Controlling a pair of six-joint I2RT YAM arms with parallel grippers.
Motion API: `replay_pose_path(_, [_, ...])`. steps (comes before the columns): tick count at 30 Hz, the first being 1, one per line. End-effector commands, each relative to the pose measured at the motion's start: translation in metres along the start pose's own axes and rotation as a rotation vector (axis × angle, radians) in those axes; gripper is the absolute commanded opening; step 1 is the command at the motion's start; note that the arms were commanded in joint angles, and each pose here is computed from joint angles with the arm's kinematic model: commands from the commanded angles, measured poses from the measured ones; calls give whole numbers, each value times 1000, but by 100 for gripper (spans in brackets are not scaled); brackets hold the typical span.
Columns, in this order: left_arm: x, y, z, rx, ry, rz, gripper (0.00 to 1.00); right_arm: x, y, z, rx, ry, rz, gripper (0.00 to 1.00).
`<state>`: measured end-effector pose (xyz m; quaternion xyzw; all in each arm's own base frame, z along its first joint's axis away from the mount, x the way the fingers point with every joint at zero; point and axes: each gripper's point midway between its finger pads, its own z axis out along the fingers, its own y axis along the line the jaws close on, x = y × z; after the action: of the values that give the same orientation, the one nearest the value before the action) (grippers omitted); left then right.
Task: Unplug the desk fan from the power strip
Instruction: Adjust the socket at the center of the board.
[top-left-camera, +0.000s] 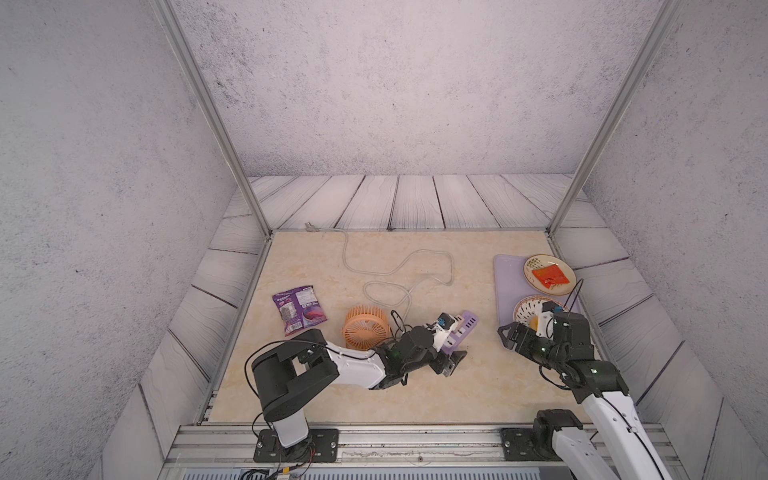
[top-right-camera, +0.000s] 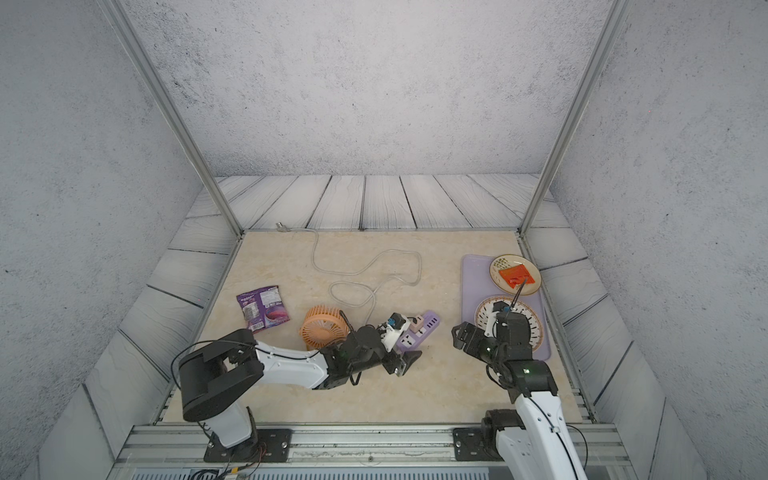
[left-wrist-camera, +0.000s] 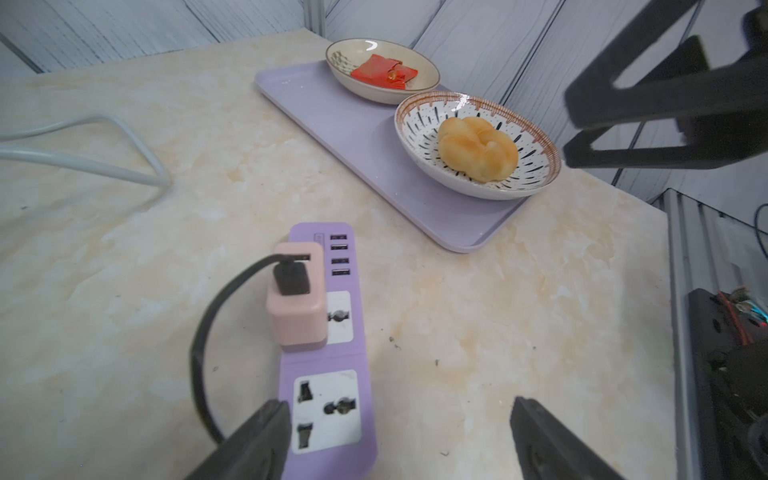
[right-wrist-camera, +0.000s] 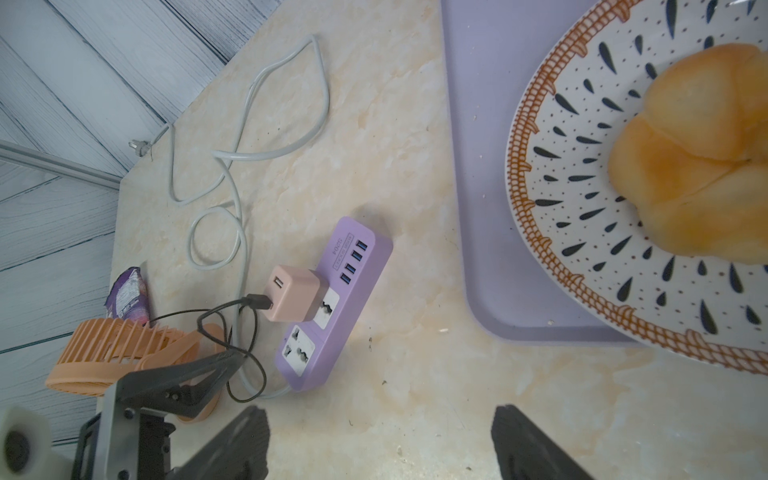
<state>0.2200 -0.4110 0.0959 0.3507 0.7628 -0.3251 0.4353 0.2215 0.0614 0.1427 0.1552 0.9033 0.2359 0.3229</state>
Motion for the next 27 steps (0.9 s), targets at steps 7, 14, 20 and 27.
replay_pose_path(7, [3, 34, 18, -126, 37, 12, 89, 2, 1, 0, -18, -10, -16, 89])
replay_pose_path(14, [20, 45, 21, -170, 66, -5, 87, 2, 1, 0, -16, -10, -17, 90])
replay_pose_path(20, [36, 48, 23, -189, 87, -10, 82, 1, 0, 0, -10, -10, -14, 90])
replay_pose_path(27, [49, 46, 29, -210, 103, 13, 72, 2, -1, 2, -6, 3, -14, 89])
